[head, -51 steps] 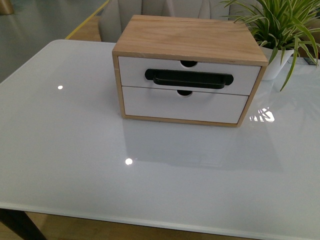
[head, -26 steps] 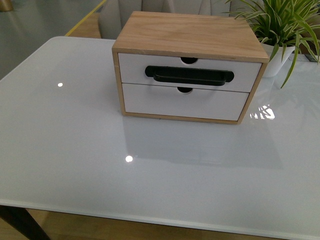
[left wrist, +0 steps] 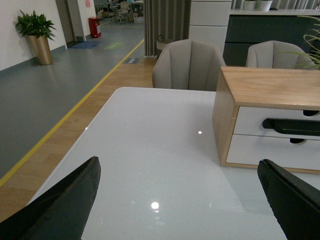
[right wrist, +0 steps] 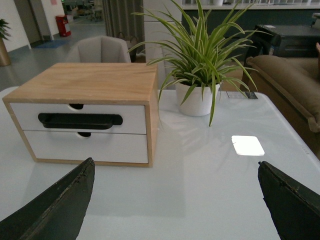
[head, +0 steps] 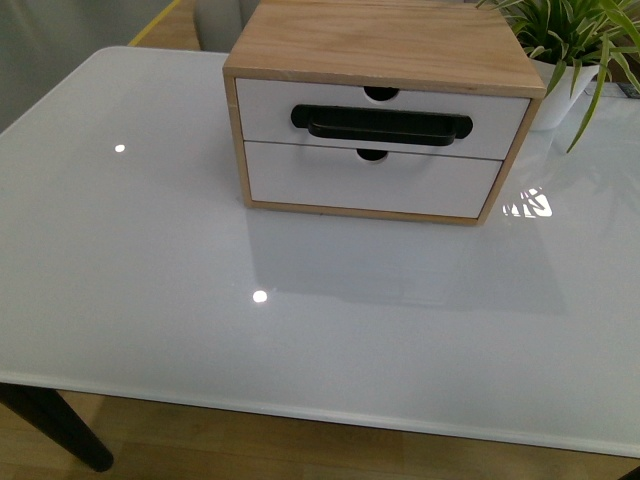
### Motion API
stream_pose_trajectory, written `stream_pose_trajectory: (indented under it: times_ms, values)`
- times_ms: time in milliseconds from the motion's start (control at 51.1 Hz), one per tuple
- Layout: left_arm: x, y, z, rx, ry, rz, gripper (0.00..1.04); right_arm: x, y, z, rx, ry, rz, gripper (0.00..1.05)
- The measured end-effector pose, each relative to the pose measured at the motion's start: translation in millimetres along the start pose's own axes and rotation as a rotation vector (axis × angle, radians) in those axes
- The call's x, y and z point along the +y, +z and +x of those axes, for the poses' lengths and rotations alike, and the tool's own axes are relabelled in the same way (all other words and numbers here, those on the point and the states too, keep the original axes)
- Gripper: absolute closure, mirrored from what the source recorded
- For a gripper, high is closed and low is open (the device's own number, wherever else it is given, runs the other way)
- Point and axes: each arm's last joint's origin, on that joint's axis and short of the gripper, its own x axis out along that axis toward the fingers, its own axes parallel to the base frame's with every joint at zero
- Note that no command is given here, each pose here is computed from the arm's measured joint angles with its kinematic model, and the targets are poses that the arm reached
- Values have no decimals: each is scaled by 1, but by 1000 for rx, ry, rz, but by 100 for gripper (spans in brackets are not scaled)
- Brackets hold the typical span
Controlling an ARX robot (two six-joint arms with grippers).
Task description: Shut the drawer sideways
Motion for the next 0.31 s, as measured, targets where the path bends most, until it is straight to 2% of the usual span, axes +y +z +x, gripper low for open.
stream_pose_trajectory:
  times_ms: [313]
  values:
    - [0, 0, 0, 0, 0, 0, 9, 0, 0, 0, 0, 0, 0, 9]
